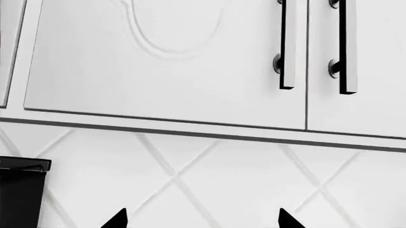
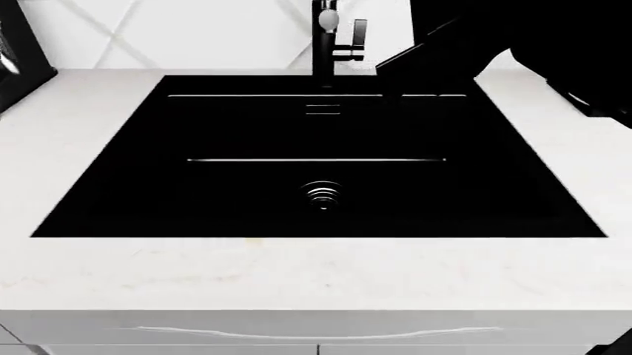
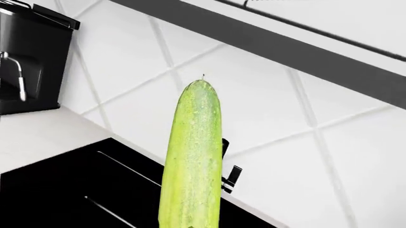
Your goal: Place the two vegetables and bowl onto the tray for setting up a vegetable dip station.
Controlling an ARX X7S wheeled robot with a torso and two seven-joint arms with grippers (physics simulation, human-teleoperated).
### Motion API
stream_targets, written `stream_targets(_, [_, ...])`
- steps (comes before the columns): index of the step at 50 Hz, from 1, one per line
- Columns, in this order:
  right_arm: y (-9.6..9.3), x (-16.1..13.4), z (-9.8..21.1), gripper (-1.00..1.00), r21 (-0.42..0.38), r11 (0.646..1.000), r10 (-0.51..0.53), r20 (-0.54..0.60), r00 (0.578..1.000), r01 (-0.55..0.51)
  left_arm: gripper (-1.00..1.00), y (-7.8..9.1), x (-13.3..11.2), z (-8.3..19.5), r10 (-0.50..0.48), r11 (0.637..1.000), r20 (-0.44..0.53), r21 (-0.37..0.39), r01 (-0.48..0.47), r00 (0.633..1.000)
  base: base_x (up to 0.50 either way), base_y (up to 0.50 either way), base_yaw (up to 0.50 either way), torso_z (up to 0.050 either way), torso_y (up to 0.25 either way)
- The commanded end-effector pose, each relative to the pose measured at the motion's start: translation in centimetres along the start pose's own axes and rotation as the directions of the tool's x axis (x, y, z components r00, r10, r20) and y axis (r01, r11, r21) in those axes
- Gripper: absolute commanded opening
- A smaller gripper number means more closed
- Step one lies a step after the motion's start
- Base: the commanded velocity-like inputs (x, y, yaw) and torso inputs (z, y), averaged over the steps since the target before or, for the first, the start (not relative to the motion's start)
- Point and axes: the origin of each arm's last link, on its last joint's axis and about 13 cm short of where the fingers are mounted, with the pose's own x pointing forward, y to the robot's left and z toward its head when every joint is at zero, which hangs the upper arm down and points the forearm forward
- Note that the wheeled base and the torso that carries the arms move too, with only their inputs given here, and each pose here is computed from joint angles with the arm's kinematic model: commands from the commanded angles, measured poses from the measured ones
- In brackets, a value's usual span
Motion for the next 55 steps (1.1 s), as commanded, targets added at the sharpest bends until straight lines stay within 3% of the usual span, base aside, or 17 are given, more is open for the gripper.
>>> stream_targets(1, [-0.17, 0.07, 0.07, -1.0, -0.001, 1.0, -0.016, 0.008, 1.0, 0.016, 1.0, 0.02, 0.05, -0.04, 0.001, 1.0, 0.0, 0.002, -0.001, 1.0, 0.0, -0.5, 0.0, 0.0, 0.0])
stream_targets(55, [-0.21, 0.29, -0.1, -1.0, -0.012, 0.999, -0.041, -0.01, 0.999, 0.041, 1.0, 0.09, 0.03, 0.14, 0.004, 1.0, 0.003, -0.003, -0.004, 1.0, 0.0, -0.5, 0.0, 0.0, 0.0])
